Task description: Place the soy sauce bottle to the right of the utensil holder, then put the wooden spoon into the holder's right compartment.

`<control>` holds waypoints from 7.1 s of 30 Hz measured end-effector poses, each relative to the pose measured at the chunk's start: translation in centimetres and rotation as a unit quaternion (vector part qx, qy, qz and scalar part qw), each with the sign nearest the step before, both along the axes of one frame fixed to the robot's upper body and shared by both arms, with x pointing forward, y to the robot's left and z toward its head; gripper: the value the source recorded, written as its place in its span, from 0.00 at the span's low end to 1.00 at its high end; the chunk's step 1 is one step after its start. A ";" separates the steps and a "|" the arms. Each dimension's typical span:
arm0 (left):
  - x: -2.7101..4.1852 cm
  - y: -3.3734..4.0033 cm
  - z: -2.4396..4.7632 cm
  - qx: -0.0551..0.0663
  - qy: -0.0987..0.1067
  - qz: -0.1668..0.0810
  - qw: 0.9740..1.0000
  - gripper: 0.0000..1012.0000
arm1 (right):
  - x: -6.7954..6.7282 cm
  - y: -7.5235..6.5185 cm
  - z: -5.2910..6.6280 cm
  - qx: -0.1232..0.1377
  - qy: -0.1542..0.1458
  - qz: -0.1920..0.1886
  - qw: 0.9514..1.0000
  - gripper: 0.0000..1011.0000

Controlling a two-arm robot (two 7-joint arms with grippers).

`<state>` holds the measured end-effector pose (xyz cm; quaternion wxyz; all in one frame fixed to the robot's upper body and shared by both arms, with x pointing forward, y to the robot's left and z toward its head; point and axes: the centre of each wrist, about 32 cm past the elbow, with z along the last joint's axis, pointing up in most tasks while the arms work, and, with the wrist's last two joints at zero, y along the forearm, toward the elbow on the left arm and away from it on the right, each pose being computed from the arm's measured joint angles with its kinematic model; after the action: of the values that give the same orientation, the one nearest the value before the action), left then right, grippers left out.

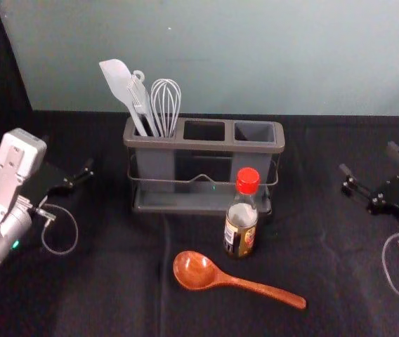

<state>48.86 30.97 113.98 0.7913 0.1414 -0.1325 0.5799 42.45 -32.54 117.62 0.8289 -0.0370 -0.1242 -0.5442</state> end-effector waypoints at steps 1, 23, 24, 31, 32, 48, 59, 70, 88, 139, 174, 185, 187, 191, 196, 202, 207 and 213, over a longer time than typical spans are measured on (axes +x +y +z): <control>0.00 0.00 0.00 0.000 0.000 0.000 1.000 0.99 | -0.4 -0.1 0.1 0.006 0.001 0.007 1.000 0.99; 0.00 0.00 0.00 0.000 0.000 0.000 1.000 0.99 | -1.8 -2.4 0.2 0.051 0.051 0.177 0.982 0.99; 0.00 0.00 0.00 0.000 0.000 0.000 1.000 0.99 | -1.7 -2.4 0.1 0.052 0.053 0.182 0.981 0.99; 0.00 0.00 0.00 0.000 0.000 0.000 1.000 0.99 | -1.0 -2.2 -0.3 0.057 0.069 0.216 0.972 0.99; 0.00 0.00 0.00 0.000 0.000 0.000 1.000 0.99 | -0.9 -2.2 -0.3 0.058 0.070 0.218 0.972 0.99; 0.00 0.00 0.00 0.000 0.000 0.000 1.000 0.99 | 1.2 -0.6 -0.2 0.058 0.092 0.266 0.958 0.99; 0.00 0.00 0.00 0.000 0.000 0.000 1.000 0.99 | 3.2 1.3 0.9 0.034 0.105 0.284 0.952 0.99; 0.00 0.00 0.00 0.000 0.000 0.000 1.000 0.99 | 5.1 3.2 1.4 0.026 0.103 0.297 0.949 0.99; 0.00 0.00 0.00 0.000 0.000 0.000 1.000 0.99 | 7.1 4.8 1.1 0.031 0.107 0.297 0.948 0.99; 0.00 0.00 0.00 0.000 0.000 0.000 1.000 0.99 | 8.7 6.1 0.7 0.034 0.101 0.302 0.947 0.53; 0.00 0.00 0.00 0.000 0.000 0.000 1.000 0.99 | 3.3 2.3 3.2 0.050 0.091 0.245 0.964 0.39; 0.00 0.00 0.00 0.000 0.000 0.000 1.000 0.99 | 2.7 -1.6 3.5 0.058 0.082 0.178 0.979 0.39; 0.00 0.00 0.00 0.000 0.000 0.000 1.000 0.99 | 3.2 -2.0 3.4 0.061 0.081 0.169 0.980 0.39; 0.00 0.00 0.00 0.000 0.000 0.000 1.000 0.99 | 4.4 -2.3 3.3 0.063 0.078 0.157 0.982 0.39; 0.00 0.00 0.00 0.000 0.000 0.000 1.000 0.99 | 6.4 -2.2 3.1 0.065 0.077 0.147 0.984 0.39; 0.00 0.00 0.00 0.000 0.000 0.000 1.000 0.99 | 8.2 -1.7 2.7 0.067 0.078 0.144 0.984 0.39; 0.00 0.00 0.00 0.000 0.000 0.000 1.000 0.99 | 9.8 -0.9 2.6 0.064 0.073 0.150 0.984 0.39; 0.00 0.00 0.00 0.000 0.000 0.000 1.000 0.99 | 11.0 -0.2 2.1 0.062 0.071 0.153 0.984 0.39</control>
<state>48.86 30.97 113.98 0.7913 0.1415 -0.1325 0.5799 53.48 -32.71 119.75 0.9097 -0.0045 -0.0352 -0.4138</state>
